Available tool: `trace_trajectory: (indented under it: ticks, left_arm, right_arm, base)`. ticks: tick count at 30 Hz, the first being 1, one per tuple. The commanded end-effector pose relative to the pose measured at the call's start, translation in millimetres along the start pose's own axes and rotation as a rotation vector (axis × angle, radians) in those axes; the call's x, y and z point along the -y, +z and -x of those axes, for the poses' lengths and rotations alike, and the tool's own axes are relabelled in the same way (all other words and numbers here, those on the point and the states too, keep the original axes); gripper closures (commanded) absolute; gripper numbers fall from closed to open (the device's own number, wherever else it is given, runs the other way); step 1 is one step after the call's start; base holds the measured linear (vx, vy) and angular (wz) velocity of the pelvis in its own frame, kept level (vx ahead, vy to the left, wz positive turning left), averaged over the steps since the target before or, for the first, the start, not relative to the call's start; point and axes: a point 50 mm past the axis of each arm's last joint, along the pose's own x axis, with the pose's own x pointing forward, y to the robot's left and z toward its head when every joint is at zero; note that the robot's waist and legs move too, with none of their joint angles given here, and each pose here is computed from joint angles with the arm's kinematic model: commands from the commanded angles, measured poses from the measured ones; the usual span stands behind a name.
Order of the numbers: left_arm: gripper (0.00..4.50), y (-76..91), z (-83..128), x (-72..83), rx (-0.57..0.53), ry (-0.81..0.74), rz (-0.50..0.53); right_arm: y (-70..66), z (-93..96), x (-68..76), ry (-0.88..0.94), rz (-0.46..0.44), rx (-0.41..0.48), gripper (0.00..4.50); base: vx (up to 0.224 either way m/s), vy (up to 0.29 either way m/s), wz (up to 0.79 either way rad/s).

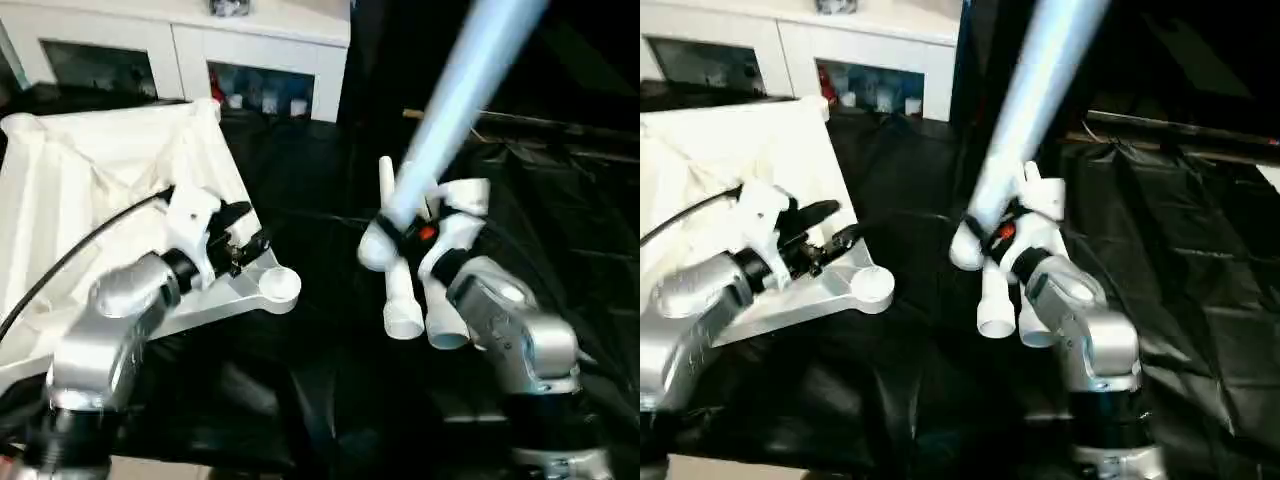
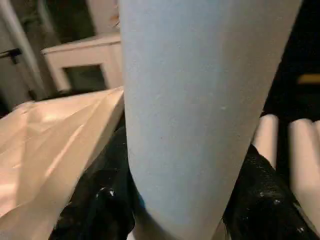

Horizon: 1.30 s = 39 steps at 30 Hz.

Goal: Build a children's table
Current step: Pick table leg, then move to table

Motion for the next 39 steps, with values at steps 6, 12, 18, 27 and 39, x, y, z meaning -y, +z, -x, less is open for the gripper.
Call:
trace_trajectory:
  ticks: [6, 12, 18, 27, 39]
  left_arm:
    - [1.43, 6.3, 9.8, -1.1, -0.034, 0.229, 0.006]
    - [1.43, -4.6, 2.9, -6.3, 0.01, 0.224, -0.039]
    - [1.43, -1.7, -9.5, -6.4, 0.053, 0.221, 0.072]
    - [1.43, -11.6, -6.5, 4.7, 0.041, 0.241, 0.068]
    - [1.43, -16.9, -2.5, 22.1, 0.017, 0.295, -0.043]
  right_arm:
    - [4.4, -3.7, 8.8, 0.042, 0.034, -0.029, 2.61]
    - [-2.7, -1.2, 8.5, -0.012, 0.027, -0.031, 2.61]
    - [3.4, 4.6, 5.0, -0.038, 0.129, -0.056, 2.61]
    - [-10.4, 20.8, 18.8, -0.154, 0.089, -0.068, 2.61]
    - [-20.5, 19.0, 6.6, -0.088, 0.14, -0.116, 2.61]
  base:
    - [0.0, 0.0, 0.0]
    - [0.0, 0.0, 0.0]
    - [0.0, 0.0, 0.0]
    - [0.0, 0.0, 0.0]
    - [-0.027, 0.161, 0.28]
